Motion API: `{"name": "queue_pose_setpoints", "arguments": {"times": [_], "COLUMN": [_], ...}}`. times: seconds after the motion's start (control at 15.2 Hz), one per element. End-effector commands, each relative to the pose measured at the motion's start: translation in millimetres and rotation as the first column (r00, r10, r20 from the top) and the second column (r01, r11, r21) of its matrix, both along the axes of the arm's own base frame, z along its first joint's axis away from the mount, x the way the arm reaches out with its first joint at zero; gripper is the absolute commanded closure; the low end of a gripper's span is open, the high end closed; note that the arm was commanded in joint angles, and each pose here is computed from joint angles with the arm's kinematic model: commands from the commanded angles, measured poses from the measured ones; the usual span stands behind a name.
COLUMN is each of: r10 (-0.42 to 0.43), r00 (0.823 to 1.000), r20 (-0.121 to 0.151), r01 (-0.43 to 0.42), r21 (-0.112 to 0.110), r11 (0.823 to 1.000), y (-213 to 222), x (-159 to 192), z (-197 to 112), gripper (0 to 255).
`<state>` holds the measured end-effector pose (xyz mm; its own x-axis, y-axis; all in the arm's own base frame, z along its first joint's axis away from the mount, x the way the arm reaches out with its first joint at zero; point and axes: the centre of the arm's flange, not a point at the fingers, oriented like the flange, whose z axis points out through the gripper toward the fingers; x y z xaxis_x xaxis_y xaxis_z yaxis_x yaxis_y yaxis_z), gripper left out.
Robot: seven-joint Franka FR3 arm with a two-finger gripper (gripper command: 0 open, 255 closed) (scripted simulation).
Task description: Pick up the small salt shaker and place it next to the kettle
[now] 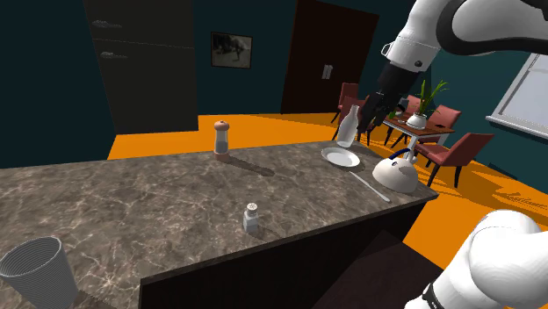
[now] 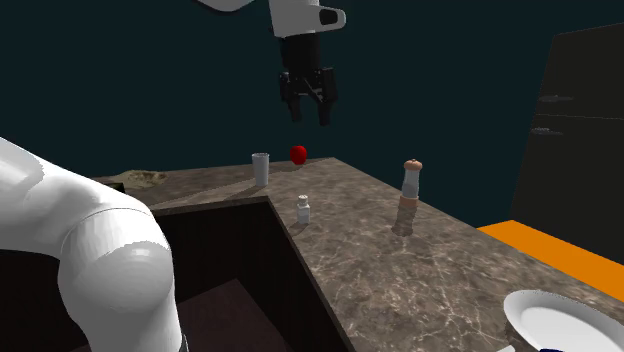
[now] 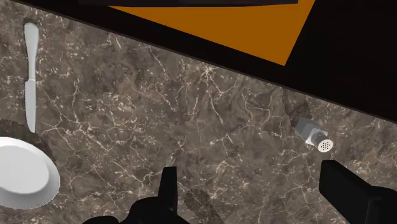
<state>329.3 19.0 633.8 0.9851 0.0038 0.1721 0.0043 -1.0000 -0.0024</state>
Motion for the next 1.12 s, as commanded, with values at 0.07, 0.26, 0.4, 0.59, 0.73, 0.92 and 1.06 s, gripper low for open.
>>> {"name": "queue_pose_setpoints", "arguments": {"times": [0.07,0.26,0.4,0.59,0.73,0.92,1.06], "r10": [-0.006,-0.023,-0.034,-0.050,-0.062,-0.078,-0.089], "r00": [1.000,1.000,0.999,0.998,0.997,0.996,0.994], "r20": [0.004,0.015,0.022,0.033,0.041,0.052,0.060], "r01": [0.006,0.023,0.034,0.052,0.063,0.081,0.092], "r21": [-0.004,-0.016,-0.024,-0.035,-0.043,-0.054,-0.062], "r11": [1.000,1.000,0.999,0.998,0.997,0.995,0.994], "y": [10.0,39.7,59.2,88.0,107.0,134.9,153.3], "x": [3.0,12.6,19.4,30.3,38.0,50.2,58.7], "z": [-8.8,-35.5,-53.4,-80.5,-98.7,-126.1,-144.6], "gripper": [0,0,0,0,0,0,0]}}
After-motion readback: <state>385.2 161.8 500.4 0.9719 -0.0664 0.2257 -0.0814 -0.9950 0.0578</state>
